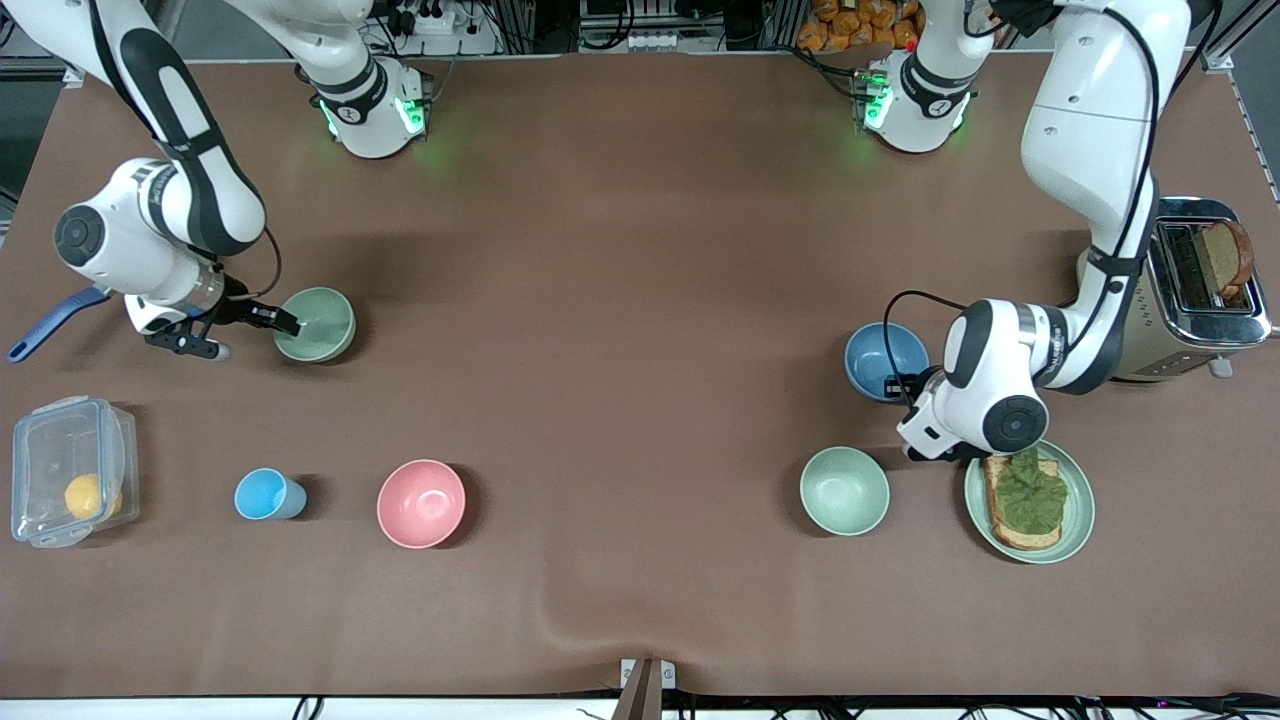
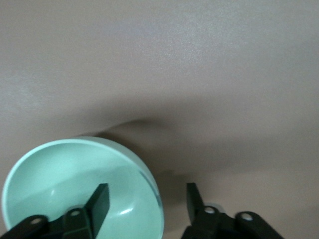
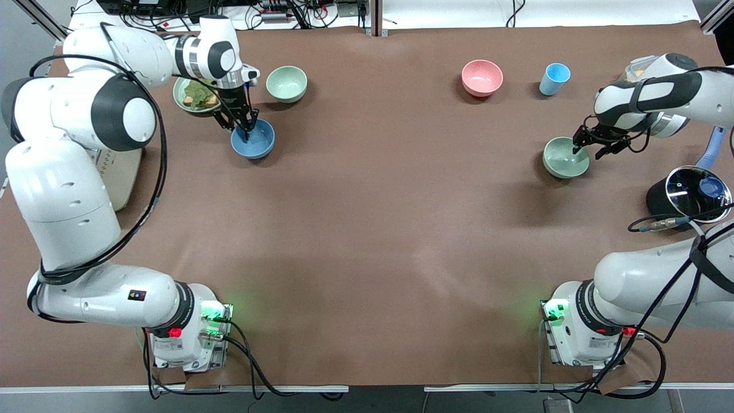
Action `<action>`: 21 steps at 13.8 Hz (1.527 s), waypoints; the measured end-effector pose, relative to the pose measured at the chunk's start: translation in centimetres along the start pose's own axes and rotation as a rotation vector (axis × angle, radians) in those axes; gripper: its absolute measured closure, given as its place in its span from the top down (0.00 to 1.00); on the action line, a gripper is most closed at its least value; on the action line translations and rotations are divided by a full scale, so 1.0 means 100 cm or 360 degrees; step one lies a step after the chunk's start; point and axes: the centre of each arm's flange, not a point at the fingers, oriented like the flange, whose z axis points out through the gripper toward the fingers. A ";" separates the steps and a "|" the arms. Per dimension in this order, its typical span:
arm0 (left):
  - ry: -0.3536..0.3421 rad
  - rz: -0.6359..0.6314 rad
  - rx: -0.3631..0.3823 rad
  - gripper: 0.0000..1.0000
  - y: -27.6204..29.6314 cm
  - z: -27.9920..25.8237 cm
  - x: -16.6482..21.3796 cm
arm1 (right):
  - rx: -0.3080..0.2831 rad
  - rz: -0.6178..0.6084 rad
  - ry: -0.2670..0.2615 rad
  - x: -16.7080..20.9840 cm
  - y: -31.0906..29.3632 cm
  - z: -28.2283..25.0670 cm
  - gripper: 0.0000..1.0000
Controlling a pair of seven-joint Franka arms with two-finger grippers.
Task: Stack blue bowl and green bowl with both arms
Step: 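Grasp the green bowl and blue bowl rims with the right and left grippers, then carry the green bowl and blue bowl toward the table center with both grippers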
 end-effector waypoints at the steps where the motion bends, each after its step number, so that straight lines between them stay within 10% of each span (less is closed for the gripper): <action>1: 0.0023 -0.0002 -0.0003 0.20 0.000 -0.015 -0.004 | -0.0001 -0.0011 0.0002 -0.001 0.000 0.004 0.53; 5: 0.0114 -0.0004 -0.0014 0.04 -0.003 -0.090 -0.036 | 0.0006 -0.0005 -0.0001 -0.002 0.001 0.005 0.07; 21: 0.0347 -0.0103 -0.0182 0.04 0.042 -0.214 -0.127 | 0.0215 0.0214 -0.0306 0.019 -0.035 -0.055 0.05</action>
